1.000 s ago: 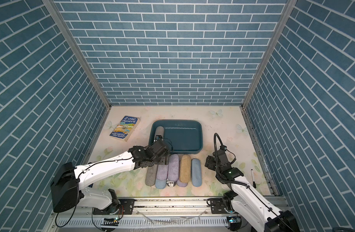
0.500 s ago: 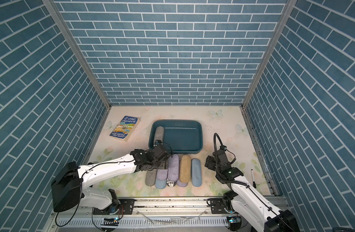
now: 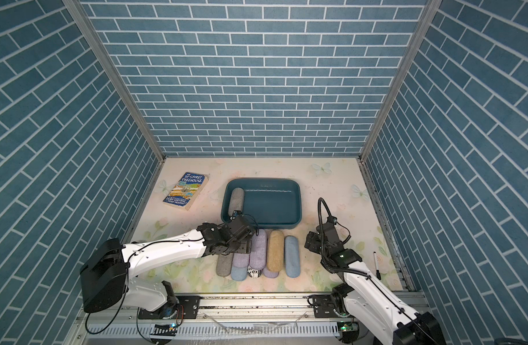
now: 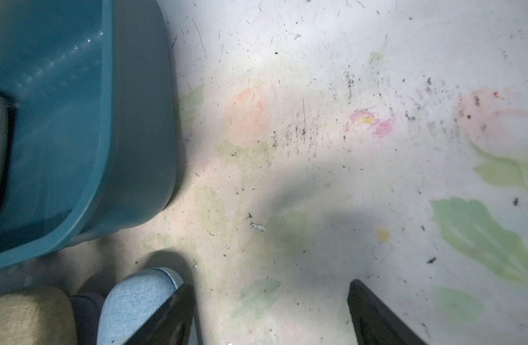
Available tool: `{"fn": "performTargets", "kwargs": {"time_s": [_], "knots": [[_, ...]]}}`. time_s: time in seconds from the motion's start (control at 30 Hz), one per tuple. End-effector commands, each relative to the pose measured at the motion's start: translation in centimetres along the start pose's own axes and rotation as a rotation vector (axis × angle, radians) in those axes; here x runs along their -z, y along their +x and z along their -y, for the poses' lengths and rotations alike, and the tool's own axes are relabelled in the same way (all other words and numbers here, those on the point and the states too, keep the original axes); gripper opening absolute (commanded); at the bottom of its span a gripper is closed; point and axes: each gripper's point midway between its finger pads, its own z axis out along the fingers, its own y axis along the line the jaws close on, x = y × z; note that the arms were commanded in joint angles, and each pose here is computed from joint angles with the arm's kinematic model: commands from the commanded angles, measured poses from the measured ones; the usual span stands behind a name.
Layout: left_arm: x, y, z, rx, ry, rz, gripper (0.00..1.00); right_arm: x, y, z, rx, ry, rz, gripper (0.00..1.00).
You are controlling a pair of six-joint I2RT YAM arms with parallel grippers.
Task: Put the glasses cases into the storage boxes
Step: Pick up the glasses case.
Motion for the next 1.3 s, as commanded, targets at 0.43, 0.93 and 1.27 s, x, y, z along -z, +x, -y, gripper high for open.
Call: {"fn": "performTargets", "kwargs": {"time_s": [0.43, 0.93, 1.27], "knots": [[-1.5, 1.7, -1.1, -0.046, -0.069, -0.054, 0.73, -0.4, 0.5, 0.2, -0.047, 0.000, -0.011, 0.82], [-0.7, 1.8, -2.4, -0.059, -0.124, -0.039, 0.69, -0.7, 0.5, 0.0, -0.050, -0.003, -0.016, 0.82], [-0.4, 2.1, -3.1, -0.053, -0.138, -0.032, 0.68, -0.8, 0.4, -0.2, -0.051, -0.005, -0.020, 0.82]]}}
